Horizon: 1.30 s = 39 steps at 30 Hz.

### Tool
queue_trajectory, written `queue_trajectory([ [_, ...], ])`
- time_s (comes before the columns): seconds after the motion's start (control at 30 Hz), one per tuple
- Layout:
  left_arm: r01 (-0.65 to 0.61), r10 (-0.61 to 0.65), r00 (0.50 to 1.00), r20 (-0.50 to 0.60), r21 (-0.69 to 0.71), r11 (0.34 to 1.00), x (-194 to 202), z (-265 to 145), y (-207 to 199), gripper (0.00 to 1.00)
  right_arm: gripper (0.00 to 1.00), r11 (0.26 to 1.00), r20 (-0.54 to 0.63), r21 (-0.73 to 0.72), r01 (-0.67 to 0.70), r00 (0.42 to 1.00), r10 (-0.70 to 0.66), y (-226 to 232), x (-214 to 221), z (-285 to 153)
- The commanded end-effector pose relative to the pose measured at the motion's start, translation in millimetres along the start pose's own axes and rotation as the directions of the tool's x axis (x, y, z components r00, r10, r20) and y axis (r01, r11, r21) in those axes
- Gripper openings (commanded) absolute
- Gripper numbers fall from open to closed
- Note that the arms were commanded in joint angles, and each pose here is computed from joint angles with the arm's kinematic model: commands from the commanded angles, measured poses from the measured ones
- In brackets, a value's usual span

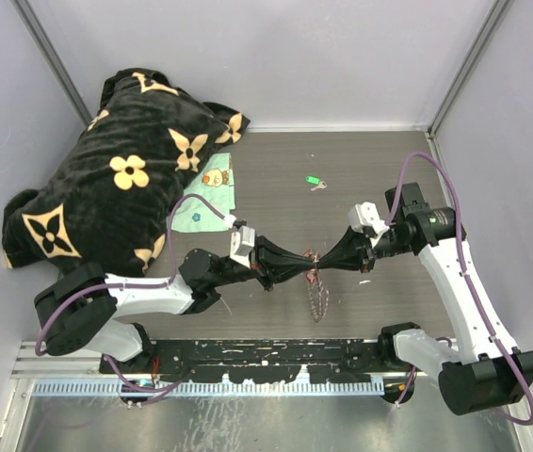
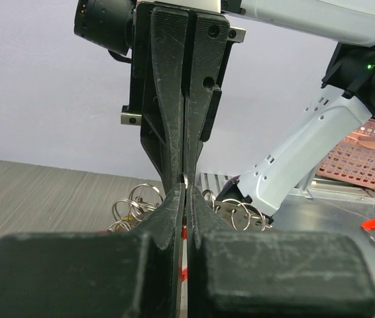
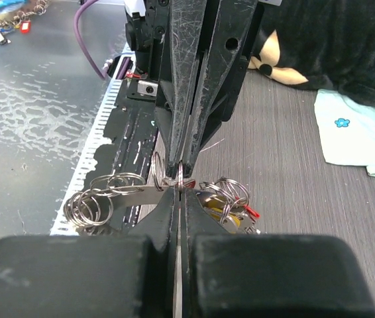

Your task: Remove the keys from the keyring

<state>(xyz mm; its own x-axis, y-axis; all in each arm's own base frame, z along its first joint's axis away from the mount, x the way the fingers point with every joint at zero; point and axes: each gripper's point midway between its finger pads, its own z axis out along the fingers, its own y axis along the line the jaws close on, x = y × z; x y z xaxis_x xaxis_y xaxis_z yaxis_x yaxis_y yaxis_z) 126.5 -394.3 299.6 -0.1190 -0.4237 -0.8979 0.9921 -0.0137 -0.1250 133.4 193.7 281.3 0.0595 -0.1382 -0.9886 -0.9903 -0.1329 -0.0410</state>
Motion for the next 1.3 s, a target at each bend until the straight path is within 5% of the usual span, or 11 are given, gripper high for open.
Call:
queue_trajectory([
  [0.0,-0.065,0.06,0.991,0.119,0.032,0.997,-36,10,-8,0.0,0.01,0.998,-0.008,0.016,0.053,0.999,-0.053,2,-13,-3],
  [0.2,-0.123,0.123,0.992,-0.004,-0.036,0.992,-19,-7,0,0.33,0.01,0.989,-0.267,0.132,0.066,0.963,-0.029,-14,4,-21],
  [0.37,-0.236,0.218,0.956,-0.198,-0.07,0.969,-4,-27,8,0.42,0.01,0.978,-0.571,0.156,0.135,0.821,-0.022,-18,23,-45],
  [0.53,-0.317,0.287,0.917,-0.275,-0.069,0.946,3,-33,16,0.41,0.01,0.976,-0.734,0.163,0.146,0.679,0.021,-22,32,-60],
  [0.7,-0.379,0.346,0.907,-0.239,-0.109,0.919,3,-26,29,0.32,0.01,0.978,-0.787,0.165,0.128,0.615,0.052,-28,42,-65],
  [1.07,-0.462,0.452,0.887,-0.099,-0.244,0.853,4,0,70,0.16,0.01,0.988,-0.775,0.119,0.095,0.631,0.033,-22,38,-48],
  [1.27,-0.416,0.417,0.908,-0.046,-0.233,0.879,15,17,74,0.15,0.01,0.991,-0.764,0.106,0.086,0.645,0.026,-20,37,-44],
])
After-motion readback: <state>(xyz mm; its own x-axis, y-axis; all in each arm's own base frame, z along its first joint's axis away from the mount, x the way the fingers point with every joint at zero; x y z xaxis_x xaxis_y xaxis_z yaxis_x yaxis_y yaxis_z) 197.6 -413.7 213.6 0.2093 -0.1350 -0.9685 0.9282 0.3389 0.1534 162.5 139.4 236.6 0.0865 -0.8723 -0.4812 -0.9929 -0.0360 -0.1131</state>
